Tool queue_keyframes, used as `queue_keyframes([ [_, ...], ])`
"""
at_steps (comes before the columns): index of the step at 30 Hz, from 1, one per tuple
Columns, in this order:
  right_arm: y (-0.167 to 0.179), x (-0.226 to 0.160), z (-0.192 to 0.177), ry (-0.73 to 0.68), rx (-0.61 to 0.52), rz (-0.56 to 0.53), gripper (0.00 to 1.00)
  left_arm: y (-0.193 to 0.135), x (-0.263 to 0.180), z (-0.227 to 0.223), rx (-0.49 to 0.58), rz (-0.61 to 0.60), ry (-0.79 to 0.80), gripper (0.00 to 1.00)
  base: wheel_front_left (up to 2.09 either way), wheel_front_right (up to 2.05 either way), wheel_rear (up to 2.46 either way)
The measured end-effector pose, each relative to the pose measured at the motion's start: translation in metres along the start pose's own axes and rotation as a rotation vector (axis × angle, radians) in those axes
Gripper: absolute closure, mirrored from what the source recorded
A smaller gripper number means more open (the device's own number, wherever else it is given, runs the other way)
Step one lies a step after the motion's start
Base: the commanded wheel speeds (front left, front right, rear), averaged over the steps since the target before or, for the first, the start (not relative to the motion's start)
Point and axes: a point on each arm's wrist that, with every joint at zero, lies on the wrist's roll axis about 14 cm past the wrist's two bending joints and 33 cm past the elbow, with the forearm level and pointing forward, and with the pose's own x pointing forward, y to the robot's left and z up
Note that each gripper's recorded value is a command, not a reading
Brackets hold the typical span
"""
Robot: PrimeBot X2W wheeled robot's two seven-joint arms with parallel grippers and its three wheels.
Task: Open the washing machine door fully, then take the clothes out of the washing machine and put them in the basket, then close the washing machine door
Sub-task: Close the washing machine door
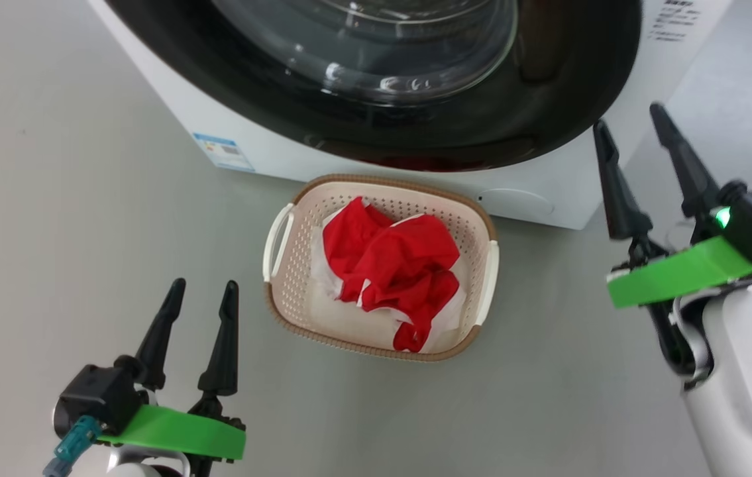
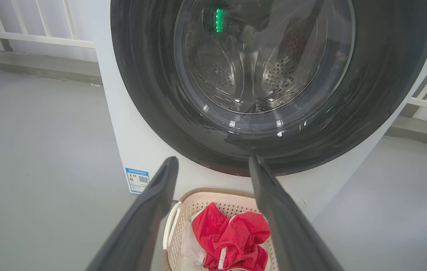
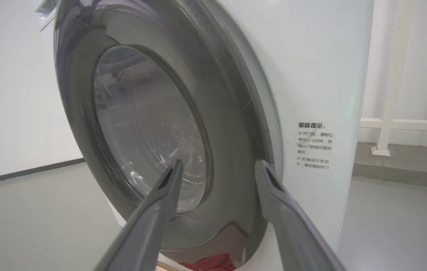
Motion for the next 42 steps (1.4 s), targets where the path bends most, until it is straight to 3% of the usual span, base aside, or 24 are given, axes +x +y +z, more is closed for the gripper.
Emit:
queue_keyframes([
  [27,-0.053,-0.148,0.007,0.075,-0.002,-0.314,0.0,-0.034,-0.007,0.01,0.007,-0.138,-0.031,0.0,0.0,0.0,0.0],
  [42,-0.077,-0.209,0.019,0.066,-0.019,-0.457,0.0,-0.043,-0.015,0.005,0.02,-0.18,-0.016,0.0,0.0,0.0,0.0],
])
